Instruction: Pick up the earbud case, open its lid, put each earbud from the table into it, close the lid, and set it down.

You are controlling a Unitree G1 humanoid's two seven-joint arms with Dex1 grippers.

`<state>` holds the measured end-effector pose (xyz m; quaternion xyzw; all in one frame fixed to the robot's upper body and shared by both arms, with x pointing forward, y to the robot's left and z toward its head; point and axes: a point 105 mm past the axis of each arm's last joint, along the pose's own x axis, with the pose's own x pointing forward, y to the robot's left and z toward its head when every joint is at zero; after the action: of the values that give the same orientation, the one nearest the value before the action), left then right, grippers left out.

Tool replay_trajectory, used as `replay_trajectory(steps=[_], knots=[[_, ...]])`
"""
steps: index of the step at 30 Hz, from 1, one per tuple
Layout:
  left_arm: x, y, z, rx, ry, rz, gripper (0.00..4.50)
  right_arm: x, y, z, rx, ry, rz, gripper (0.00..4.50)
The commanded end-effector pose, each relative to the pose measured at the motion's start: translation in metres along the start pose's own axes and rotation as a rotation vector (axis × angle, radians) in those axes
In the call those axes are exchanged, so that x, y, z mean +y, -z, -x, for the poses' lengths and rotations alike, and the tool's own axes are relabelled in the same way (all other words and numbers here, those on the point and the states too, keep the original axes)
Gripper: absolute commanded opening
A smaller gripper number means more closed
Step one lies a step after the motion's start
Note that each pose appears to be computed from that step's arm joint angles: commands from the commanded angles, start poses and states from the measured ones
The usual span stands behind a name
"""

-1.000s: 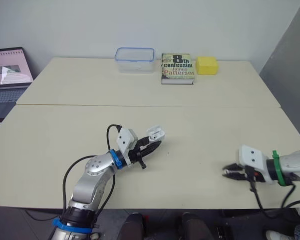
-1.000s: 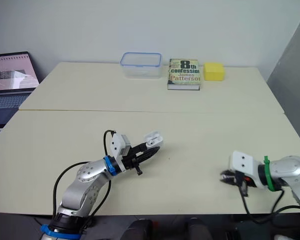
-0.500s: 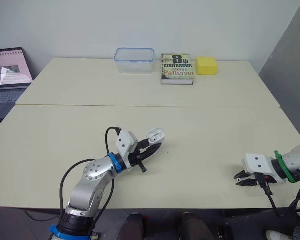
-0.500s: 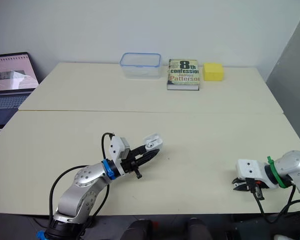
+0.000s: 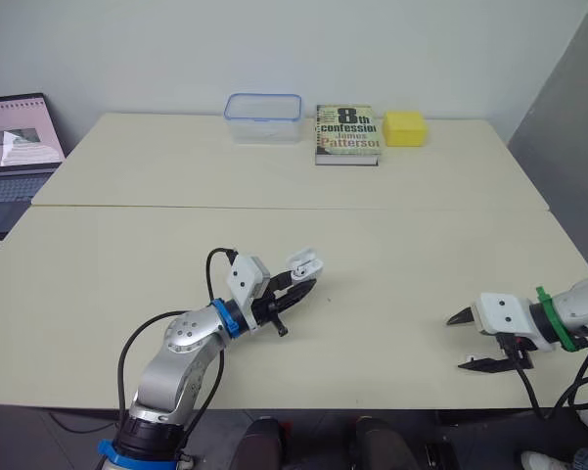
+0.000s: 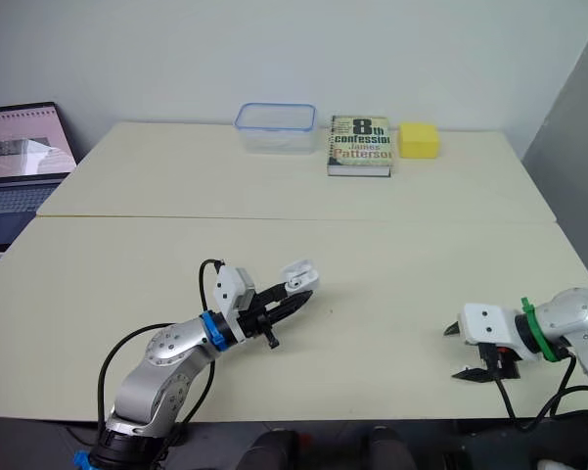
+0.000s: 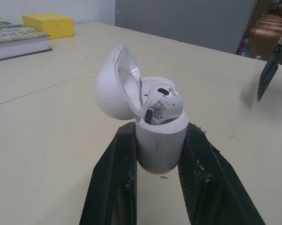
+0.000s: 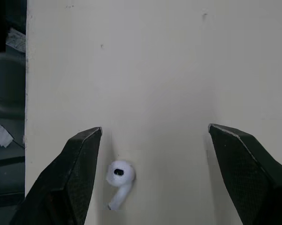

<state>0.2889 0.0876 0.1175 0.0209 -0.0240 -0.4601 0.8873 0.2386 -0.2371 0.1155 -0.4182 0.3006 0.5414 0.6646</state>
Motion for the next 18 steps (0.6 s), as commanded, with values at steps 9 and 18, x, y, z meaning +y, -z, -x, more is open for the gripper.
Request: replay_trajectory(steps=[9,18], knots=[[-0.007,-0.006,-0.002,-0.015,0.03,-0.009,0.81,0.012,-0.002,0.0,0.212,0.101,-0.126,3.81],[-0.007,-0.006,0.001,-0.006,0.024,-0.007,0.81,0.016,0.012,-0.019,0.231,0.089,-0.197,3.81]])
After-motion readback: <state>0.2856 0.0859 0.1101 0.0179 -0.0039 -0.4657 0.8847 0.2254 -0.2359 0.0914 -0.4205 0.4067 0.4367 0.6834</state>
